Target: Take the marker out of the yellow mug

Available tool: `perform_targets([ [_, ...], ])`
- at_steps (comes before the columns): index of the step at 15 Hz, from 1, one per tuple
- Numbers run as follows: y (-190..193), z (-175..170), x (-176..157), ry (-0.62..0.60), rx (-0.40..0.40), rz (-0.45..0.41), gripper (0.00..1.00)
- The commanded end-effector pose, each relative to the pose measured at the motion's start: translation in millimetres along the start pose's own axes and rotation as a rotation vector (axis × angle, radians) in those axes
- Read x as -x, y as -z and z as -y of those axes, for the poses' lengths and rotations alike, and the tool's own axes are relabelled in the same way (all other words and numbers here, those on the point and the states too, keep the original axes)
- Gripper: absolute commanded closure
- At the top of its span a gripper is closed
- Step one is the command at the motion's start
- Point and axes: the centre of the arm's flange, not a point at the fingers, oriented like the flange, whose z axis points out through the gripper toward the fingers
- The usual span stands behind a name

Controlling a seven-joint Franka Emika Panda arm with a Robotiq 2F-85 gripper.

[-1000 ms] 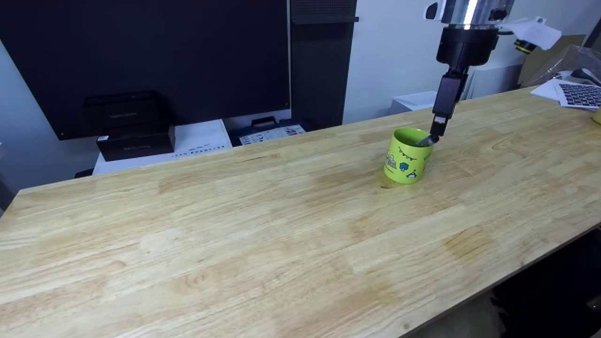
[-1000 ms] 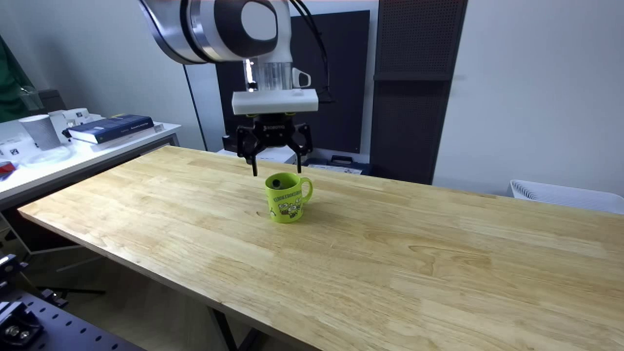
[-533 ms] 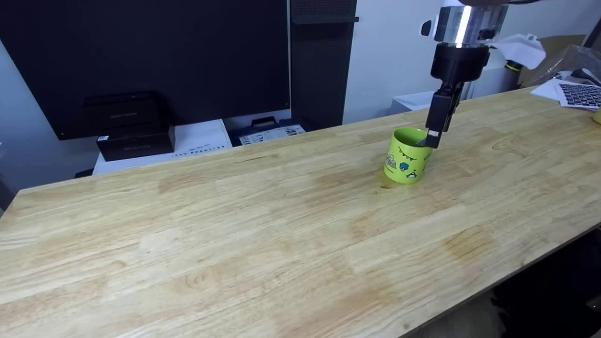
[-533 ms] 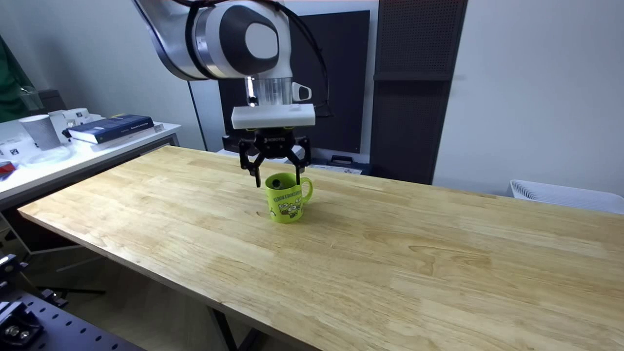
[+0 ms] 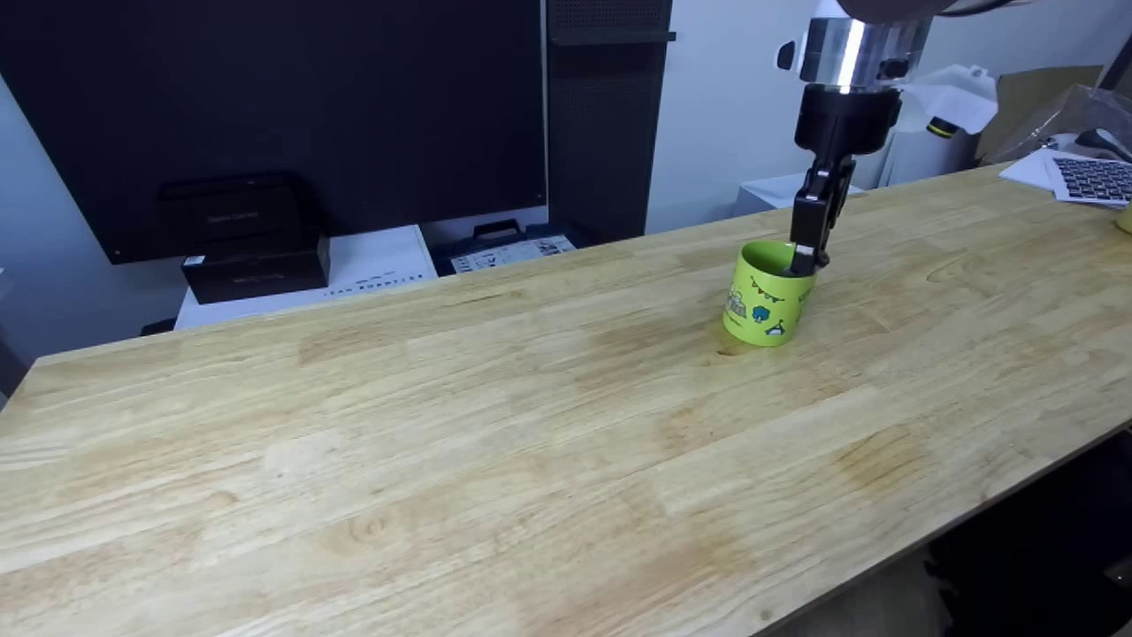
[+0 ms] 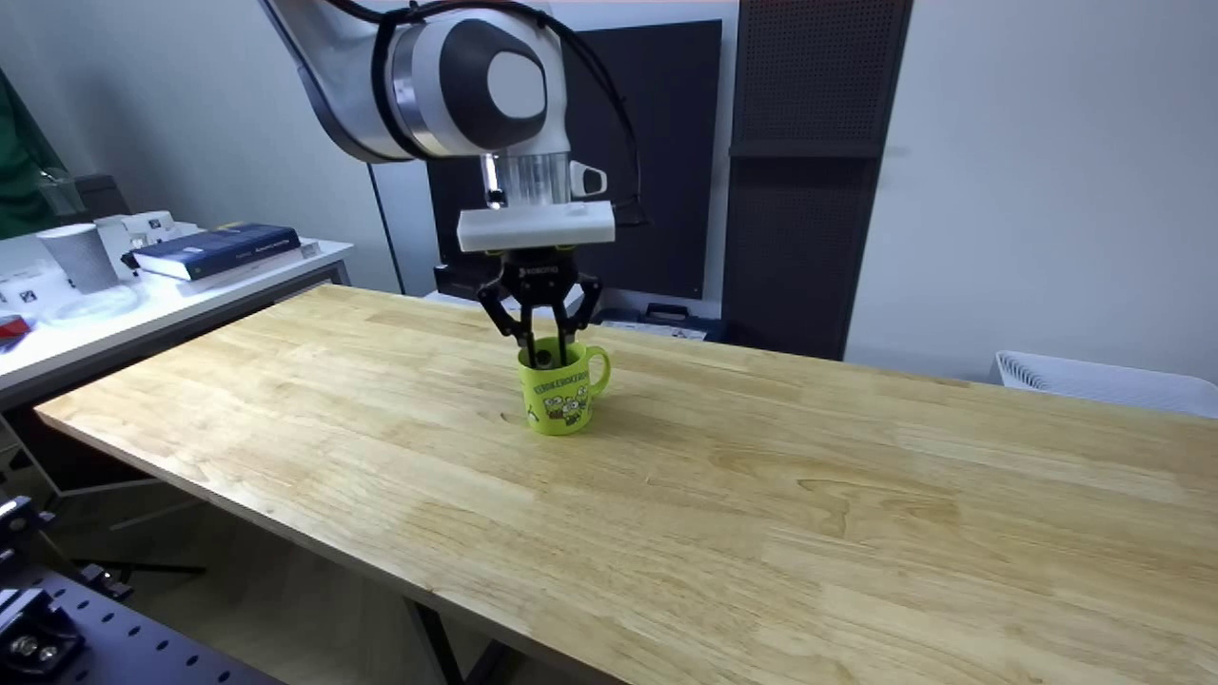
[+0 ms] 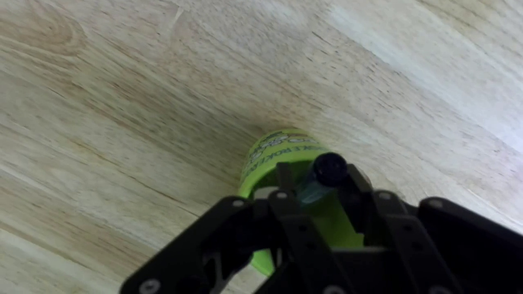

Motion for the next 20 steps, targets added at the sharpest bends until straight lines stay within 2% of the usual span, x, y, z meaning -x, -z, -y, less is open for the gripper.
perform_targets([
  [1, 3, 5, -14, -0.011, 0.022, -0.001, 0.95],
  [2, 4, 6, -15, -0.005, 0.023, -0.001, 0.99],
  [3, 6, 7, -15, -0.002, 0.023, -0.002, 0.95],
  [7, 28, 23, -13, 0.01, 0.002, -0.013, 0.94],
  [14, 103, 70, -11, 0.057, 0.014, -0.03, 0.94],
  [20, 157, 112, -3, 0.052, -0.138, 0.037, 0.94],
])
